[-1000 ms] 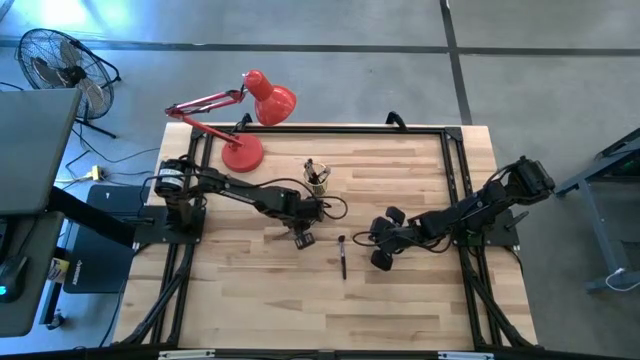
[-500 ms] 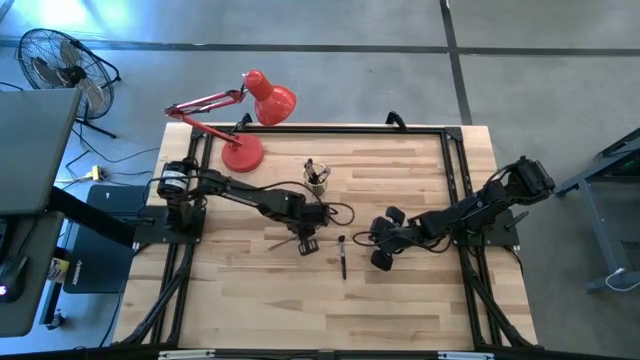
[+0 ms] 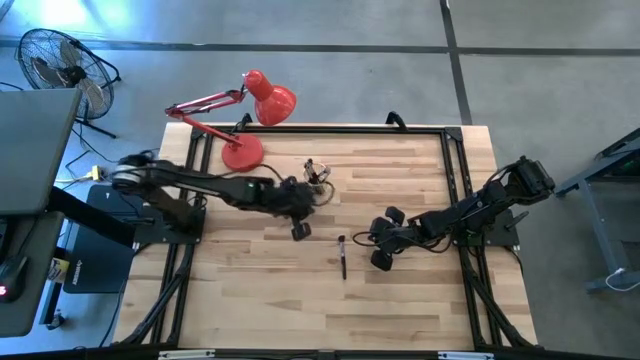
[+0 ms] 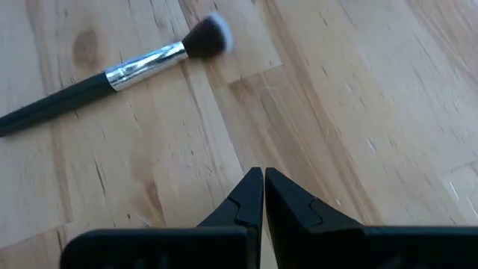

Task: Put items in baskets/containers
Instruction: Put the white eyeshadow brush into the gold pen holder

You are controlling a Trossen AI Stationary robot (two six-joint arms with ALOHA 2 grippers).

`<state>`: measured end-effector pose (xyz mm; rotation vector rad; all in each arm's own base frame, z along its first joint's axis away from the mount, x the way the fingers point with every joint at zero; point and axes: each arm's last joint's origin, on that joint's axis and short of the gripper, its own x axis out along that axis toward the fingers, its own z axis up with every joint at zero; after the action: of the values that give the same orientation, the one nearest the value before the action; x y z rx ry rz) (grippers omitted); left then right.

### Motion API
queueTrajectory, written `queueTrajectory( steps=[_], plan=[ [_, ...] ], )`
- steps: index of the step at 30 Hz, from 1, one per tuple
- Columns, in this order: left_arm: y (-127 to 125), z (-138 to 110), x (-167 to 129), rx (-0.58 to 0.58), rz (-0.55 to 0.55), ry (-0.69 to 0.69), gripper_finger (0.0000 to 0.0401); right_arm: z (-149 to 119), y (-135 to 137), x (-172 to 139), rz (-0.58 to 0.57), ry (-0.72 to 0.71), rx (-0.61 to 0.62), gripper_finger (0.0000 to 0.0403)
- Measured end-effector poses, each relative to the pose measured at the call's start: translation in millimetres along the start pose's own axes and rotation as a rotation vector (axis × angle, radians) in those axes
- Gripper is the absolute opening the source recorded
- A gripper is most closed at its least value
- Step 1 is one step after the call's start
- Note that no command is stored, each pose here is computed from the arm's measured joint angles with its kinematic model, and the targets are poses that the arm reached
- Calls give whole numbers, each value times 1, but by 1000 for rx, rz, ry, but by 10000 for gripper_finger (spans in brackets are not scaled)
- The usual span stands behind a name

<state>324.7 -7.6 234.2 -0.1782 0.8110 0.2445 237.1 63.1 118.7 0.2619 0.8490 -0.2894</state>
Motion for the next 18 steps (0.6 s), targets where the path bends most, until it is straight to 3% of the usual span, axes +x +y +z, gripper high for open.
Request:
queueTrajectory(
  steps=[9,18],
  plan=[
    [34,27,-50,-84,-14,-465,0,1,1,0,5,-9,-7,11],
    [85,48,-43,-144,60,-643,0,2,1,0,13,-24,-9,11]
  ],
)
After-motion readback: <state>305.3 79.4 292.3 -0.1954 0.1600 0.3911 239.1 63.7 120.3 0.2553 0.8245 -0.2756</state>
